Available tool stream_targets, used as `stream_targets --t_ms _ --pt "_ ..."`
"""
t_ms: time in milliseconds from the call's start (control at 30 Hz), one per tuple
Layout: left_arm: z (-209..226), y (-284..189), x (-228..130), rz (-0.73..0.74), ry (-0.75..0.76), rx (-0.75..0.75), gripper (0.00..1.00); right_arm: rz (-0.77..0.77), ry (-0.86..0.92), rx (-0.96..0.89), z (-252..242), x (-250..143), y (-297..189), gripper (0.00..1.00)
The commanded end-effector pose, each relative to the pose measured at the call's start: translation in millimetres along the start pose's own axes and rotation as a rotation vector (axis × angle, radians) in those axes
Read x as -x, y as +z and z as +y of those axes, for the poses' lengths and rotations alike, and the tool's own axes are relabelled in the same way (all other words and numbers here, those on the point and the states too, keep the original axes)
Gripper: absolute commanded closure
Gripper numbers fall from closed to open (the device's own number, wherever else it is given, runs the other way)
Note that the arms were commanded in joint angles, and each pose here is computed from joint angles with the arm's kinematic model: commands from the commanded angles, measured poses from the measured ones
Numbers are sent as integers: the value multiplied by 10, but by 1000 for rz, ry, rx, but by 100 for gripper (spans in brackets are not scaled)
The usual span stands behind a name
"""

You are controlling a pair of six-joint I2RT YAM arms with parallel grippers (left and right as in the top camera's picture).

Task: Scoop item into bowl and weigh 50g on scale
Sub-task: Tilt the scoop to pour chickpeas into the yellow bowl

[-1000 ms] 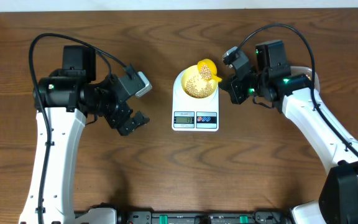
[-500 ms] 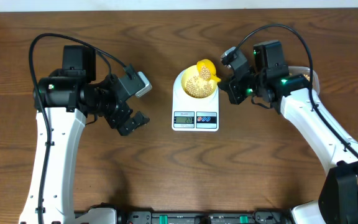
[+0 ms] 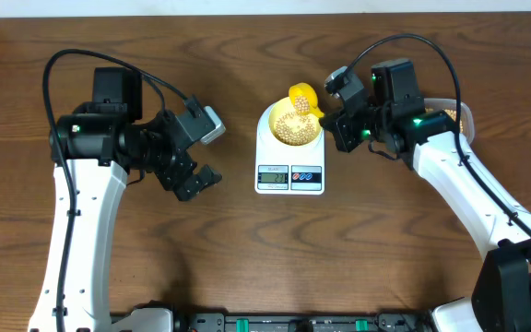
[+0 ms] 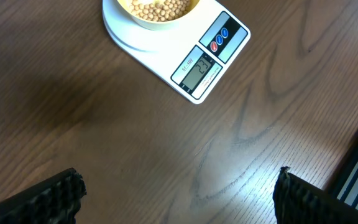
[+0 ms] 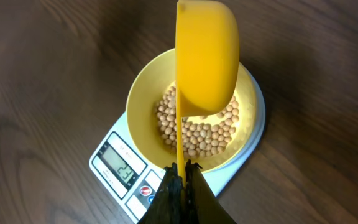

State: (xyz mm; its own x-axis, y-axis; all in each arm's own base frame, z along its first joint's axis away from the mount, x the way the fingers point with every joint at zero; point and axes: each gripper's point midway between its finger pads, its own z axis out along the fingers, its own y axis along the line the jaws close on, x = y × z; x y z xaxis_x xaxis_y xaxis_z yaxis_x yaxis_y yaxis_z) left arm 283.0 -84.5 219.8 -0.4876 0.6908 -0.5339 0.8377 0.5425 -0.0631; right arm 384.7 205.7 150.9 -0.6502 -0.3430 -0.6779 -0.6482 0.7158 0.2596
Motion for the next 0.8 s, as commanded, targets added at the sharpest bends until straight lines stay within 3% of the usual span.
stream_targets --t_ms 0,133,233,400,500,600,767 --pt "-24 20 -18 6 -16 -11 1 -34 5 33 115 131 -54 99" --pt "-24 20 -18 6 -16 -11 1 -27 -25 -51 -22 124 -51 99" --pt "-24 20 -18 6 -16 -11 1 -43 11 40 146 158 -52 99" --pt "-24 20 -18 6 -16 -11 1 -31 -24 -96 -84 143 -63 99" --pt "-24 20 -18 6 -16 -11 1 -39 -37 19 156 157 -44 99" --pt "-24 20 -18 6 -16 -11 1 -30 -73 -61 27 151 -41 99" --pt "-24 20 -18 6 -16 -11 1 -19 -86 -32 111 124 -31 99"
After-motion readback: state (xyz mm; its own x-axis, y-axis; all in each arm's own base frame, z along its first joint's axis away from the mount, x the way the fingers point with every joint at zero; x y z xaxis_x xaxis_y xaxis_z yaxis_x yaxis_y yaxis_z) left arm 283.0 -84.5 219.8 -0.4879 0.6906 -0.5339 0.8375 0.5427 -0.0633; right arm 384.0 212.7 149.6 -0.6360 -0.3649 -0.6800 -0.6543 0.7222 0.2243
